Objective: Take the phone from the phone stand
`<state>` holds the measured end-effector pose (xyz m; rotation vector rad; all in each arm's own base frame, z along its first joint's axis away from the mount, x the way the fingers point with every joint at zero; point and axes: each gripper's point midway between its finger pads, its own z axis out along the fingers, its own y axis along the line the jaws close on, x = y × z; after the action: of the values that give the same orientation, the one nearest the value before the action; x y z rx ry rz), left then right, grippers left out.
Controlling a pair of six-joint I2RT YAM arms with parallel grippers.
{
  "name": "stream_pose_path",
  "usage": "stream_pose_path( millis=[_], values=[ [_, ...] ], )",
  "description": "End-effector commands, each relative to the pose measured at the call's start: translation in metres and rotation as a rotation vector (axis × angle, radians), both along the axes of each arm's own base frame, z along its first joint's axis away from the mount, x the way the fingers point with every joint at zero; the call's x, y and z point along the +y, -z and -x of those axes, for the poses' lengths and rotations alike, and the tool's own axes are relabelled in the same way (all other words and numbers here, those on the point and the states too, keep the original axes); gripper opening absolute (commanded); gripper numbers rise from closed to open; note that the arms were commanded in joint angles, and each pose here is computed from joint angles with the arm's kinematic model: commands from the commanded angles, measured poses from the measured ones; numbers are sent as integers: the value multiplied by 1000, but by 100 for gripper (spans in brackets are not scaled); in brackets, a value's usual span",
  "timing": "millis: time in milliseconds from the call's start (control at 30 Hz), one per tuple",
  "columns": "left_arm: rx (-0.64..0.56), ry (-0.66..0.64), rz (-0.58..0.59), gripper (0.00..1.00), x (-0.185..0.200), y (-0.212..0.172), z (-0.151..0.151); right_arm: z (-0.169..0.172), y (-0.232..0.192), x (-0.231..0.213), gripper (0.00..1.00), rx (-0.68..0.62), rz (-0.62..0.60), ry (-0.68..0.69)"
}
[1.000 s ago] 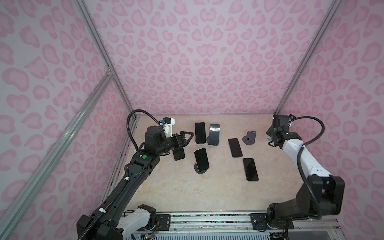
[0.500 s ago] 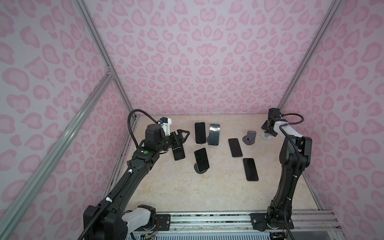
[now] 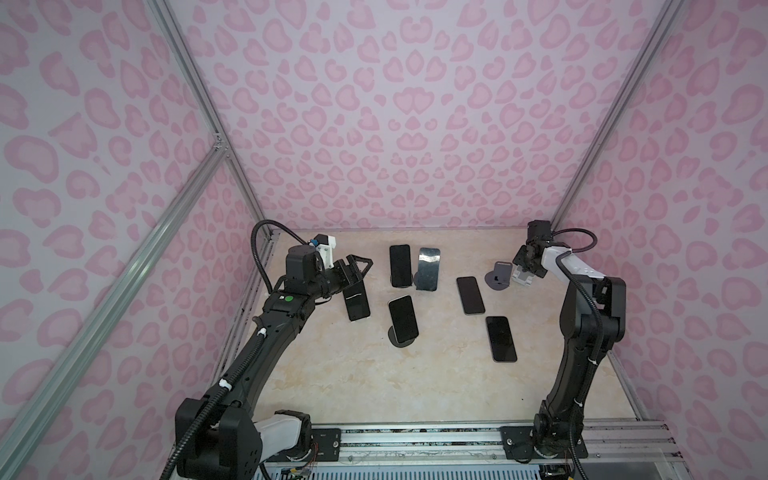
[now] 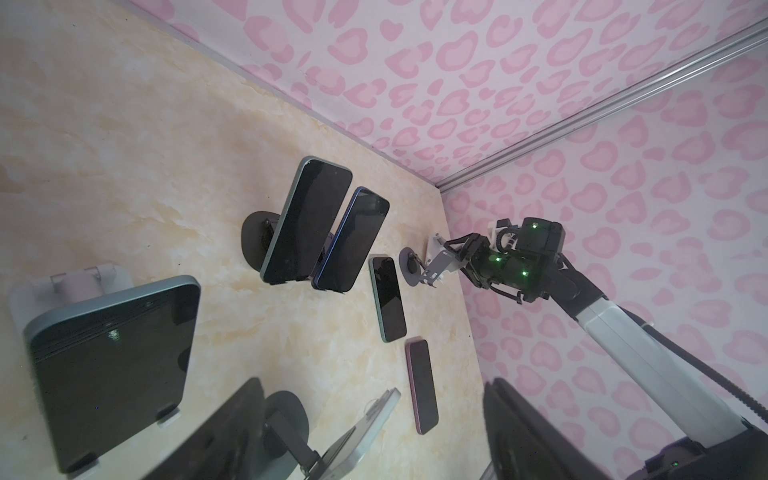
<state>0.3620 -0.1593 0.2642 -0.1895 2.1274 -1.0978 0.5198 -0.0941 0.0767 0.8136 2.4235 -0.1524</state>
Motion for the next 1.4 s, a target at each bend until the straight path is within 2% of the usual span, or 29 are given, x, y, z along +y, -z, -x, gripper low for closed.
stream_pose_path(
  millis=[0, 100, 200, 433, 667, 933, 1067, 1167, 1233, 1367],
  values=[
    [-51, 8, -6, 86, 1, -10, -3, 7, 12, 1, 66, 93, 8, -24],
    [-63, 18, -9, 86, 0, -13, -3, 13, -10, -3, 82, 68, 35, -14],
    [-95, 28, -16, 86, 0, -21, 1, 15, -46, -11, 90, 29, 79, -5],
    [-131, -23, -65, 86, 11, -25, 1, 20, -133, 9, 92, -122, 131, -52],
    [-82, -51, -63, 85, 12, -10, -5, 67, -207, 75, 92, -332, 146, -194],
    [-74, -53, -42, 84, 11, -10, -4, 132, -223, 177, 93, -496, 45, -430],
    [-77, -61, -108, 84, 7, 1, -2, 162, -221, 216, 89, -468, -12, -506],
    [-71, -24, -68, 83, -4, -3, -1, 190, -209, 241, 83, -422, -3, -581],
    [-70, -11, -55, 82, -7, -6, -2, 208, -201, 247, 82, -419, 30, -573],
    [-57, -46, -75, 82, -1, 2, -2, 234, -180, 293, 86, -395, -139, -664]
  ],
)
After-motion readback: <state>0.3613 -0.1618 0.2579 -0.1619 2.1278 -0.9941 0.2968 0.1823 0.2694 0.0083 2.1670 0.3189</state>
